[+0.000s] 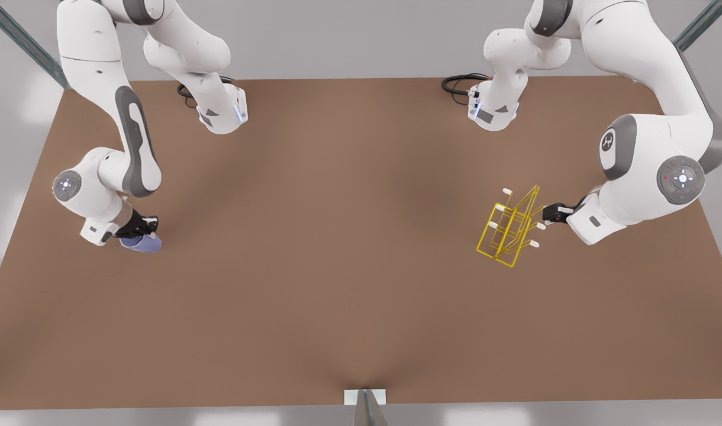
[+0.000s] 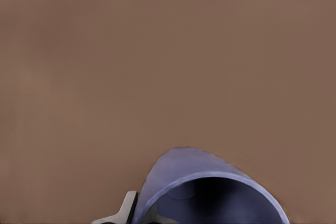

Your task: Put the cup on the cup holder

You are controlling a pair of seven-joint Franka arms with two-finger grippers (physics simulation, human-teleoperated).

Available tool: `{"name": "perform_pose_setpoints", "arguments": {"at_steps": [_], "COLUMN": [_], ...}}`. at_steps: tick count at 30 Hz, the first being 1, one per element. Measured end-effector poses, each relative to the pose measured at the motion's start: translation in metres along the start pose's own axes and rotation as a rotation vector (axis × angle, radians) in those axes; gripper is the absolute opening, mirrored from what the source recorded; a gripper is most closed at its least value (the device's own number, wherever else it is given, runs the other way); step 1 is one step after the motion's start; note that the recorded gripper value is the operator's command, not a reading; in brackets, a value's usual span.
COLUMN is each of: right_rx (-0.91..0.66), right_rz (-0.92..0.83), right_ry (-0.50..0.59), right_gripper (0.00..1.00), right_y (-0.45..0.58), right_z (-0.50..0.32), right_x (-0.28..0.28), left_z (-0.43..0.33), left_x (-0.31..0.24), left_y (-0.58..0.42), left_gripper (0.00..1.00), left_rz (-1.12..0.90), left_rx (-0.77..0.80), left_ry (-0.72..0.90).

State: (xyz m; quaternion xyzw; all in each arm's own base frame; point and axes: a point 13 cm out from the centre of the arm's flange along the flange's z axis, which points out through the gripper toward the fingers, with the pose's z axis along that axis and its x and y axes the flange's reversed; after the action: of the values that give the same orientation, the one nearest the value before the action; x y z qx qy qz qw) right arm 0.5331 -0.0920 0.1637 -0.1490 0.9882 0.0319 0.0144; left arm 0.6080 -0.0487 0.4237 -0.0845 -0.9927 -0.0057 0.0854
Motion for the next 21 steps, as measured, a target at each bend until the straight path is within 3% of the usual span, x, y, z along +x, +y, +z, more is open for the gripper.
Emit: {"name": "perform_pose_setpoints", "arguments": {"at_steps": [5,10,21], "right_rx": [-0.205,-0.519,-1.208], "right_rz": [0.017,0.087,0.310], "right_ry": [-0.059,-0.094,-0.040], "right_gripper": [0.21,0.21,0.21], "right_y": [0.110,0.254,0.505], "right_z": [0.006,0.010,0.040], "right_x": [-0.055,-0.113,-0.188], "left_z": [0.000,0.001,0.010], "left_x": [0.000,0.000,-0.006], "left_y": [0.000,0.000,0.002], "left_gripper": [1.00,1.00,1.00], "left_rz": [-0.001,-0.002,-0.005], "left_rx": [-0.001,-0.001,-0.002], "left_ry": [0.002,0.001,0.007]}}
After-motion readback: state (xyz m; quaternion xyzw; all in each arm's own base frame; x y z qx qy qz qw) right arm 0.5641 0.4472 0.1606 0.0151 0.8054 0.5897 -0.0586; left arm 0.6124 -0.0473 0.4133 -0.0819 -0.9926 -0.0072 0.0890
